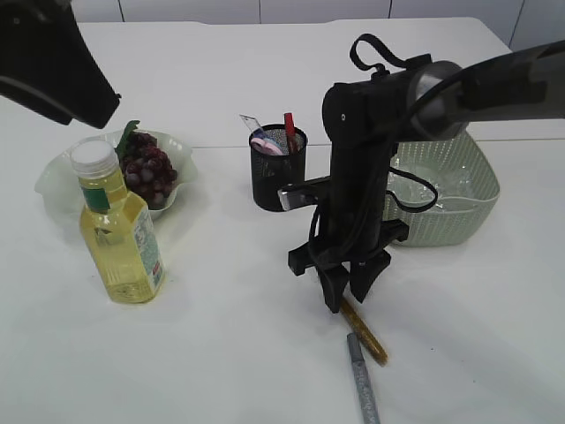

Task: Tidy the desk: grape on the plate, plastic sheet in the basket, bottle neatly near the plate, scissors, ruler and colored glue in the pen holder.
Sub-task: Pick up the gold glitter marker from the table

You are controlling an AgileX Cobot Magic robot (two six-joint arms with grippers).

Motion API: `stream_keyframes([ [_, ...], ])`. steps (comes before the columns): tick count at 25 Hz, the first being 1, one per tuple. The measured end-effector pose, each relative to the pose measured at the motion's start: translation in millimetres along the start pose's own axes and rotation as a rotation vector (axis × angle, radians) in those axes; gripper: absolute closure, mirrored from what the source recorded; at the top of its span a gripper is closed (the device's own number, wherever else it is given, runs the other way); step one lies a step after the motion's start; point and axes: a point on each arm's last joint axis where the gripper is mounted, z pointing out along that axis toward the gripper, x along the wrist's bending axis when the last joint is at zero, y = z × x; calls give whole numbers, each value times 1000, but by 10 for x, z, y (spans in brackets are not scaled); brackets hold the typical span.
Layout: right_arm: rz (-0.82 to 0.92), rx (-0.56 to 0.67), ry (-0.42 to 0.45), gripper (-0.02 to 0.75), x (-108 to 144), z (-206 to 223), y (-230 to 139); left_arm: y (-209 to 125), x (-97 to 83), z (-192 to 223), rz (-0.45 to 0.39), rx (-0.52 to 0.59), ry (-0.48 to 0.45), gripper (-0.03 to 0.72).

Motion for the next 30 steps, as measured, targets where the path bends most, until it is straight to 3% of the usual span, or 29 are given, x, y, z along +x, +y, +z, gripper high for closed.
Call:
stream_keyframes([
  [16, 6, 25, 0, 437, -14, 110, 20, 2, 9, 0, 3, -2, 10, 434],
  [30, -2, 33, -9, 666, -26, 133, 40, 4, 20, -1, 7, -4, 22, 434],
])
